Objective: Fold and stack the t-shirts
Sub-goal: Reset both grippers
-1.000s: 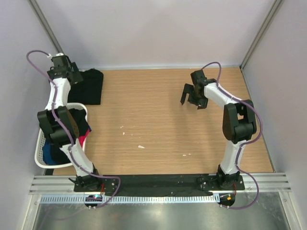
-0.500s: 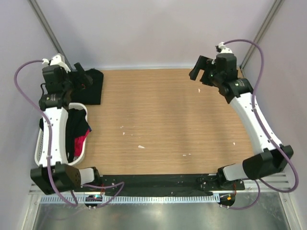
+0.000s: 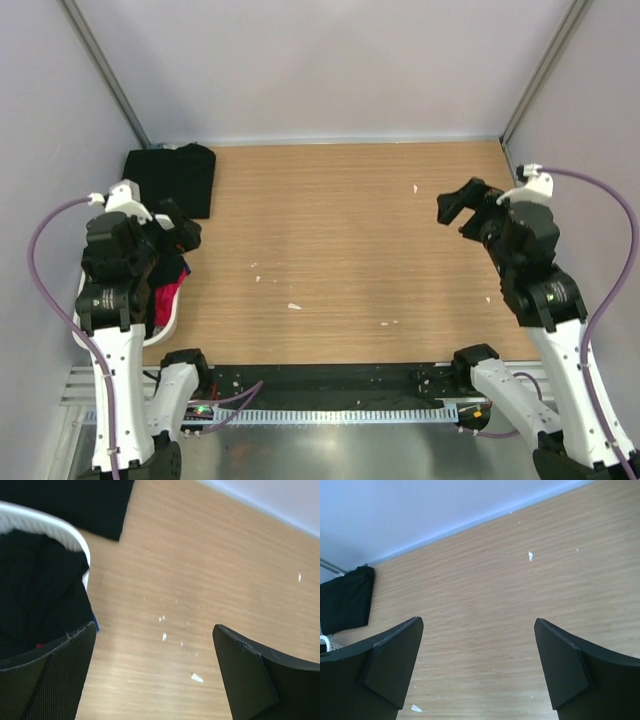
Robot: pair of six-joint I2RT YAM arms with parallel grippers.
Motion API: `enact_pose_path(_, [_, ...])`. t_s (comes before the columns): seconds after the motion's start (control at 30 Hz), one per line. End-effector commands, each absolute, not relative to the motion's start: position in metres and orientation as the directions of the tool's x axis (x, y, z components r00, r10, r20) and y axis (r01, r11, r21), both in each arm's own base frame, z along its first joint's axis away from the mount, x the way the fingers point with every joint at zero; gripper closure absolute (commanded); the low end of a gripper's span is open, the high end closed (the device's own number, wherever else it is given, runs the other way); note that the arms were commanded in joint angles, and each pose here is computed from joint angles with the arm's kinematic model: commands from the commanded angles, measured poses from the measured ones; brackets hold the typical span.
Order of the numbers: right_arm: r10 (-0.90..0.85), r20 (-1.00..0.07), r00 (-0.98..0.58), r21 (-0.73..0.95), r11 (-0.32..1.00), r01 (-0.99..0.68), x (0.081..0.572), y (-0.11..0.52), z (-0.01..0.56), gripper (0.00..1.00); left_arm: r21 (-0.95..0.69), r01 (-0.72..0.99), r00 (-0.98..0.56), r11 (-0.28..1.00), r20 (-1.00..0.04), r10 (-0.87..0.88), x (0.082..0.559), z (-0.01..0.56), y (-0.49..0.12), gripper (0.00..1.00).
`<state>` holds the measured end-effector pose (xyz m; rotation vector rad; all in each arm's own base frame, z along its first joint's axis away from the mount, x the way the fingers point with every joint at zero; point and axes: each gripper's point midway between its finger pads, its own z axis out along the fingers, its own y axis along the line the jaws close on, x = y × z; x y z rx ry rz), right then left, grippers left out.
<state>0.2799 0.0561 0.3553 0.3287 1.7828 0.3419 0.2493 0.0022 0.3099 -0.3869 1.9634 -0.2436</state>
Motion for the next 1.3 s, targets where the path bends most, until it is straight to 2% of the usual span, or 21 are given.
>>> enact_pose_path(0.0, [0.436, -0.868, -0.237, 0.423, 0.900, 0.106, 0.267, 0.046, 0.318, 0.00, -0.369, -0.153, -0.438, 0.917, -0.806, -0.398, 0.232, 0.284, -0.012, 0.00])
enact_pose_path(0.23, [0.477, -0.832, -0.282, 0.462, 0.879, 0.121, 0.244, 0.047, 0.285, 0.00, -0.298, -0.172, -0.420, 0.939, -0.840, -0.344, 0.225, 0.296, -0.004, 0.00])
enact_pose_path(0.77, [0.442, -0.860, -0.255, 0.418, 0.897, 0.147, 0.240, 0.036, 0.296, 0.00, -0.296, -0.098, -0.425, 0.950, -0.851, -0.309, 0.225, 0.293, -0.019, 0.00])
enact_pose_path(1.27, [0.432, -0.867, -0.247, 0.404, 0.901, 0.158, 0.241, 0.032, 0.297, 0.00, -0.313, -0.135, -0.376, 0.940, -0.861, -0.341, 0.229, 0.300, -0.013, 0.00])
